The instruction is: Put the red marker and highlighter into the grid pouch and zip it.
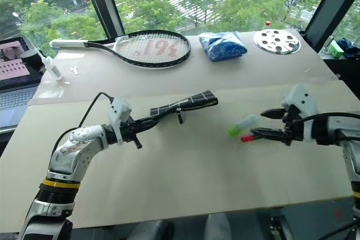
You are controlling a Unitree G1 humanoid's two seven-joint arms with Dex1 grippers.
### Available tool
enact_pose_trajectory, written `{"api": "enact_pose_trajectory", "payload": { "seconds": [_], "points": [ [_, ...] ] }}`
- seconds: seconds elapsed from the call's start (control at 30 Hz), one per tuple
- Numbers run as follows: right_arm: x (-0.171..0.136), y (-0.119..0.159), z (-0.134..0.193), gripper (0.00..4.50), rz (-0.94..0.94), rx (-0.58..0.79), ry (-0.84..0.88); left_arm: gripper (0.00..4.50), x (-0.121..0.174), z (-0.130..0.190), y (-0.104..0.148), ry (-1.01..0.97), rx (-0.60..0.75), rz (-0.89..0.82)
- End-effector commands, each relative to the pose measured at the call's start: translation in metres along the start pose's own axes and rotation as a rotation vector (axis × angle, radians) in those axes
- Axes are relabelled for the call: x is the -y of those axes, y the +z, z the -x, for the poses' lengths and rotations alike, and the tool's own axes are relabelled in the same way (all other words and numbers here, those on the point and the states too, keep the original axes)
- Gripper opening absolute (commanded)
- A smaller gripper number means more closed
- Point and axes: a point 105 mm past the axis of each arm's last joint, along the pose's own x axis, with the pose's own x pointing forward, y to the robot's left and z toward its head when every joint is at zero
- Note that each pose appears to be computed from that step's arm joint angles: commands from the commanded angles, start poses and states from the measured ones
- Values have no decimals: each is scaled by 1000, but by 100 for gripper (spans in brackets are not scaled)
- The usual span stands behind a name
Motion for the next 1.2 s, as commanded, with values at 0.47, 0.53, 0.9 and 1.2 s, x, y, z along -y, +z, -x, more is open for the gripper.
{"api": "enact_pose_trajectory", "payload": {
  "seconds": [0.47,0.53,0.9,1.2],
  "points": [
    [26,-34,-16,356,209,-206,101,0,4,9,15,-14,29,-32],
    [29,-37,-19,356,225,-227,101,0,4,10,14,-8,29,-30],
    [34,-56,-32,283,267,-348,194,0,2,14,16,27,33,-33],
    [25,-60,-23,44,214,-338,271,0,1,15,14,41,32,-29]
  ]
}}
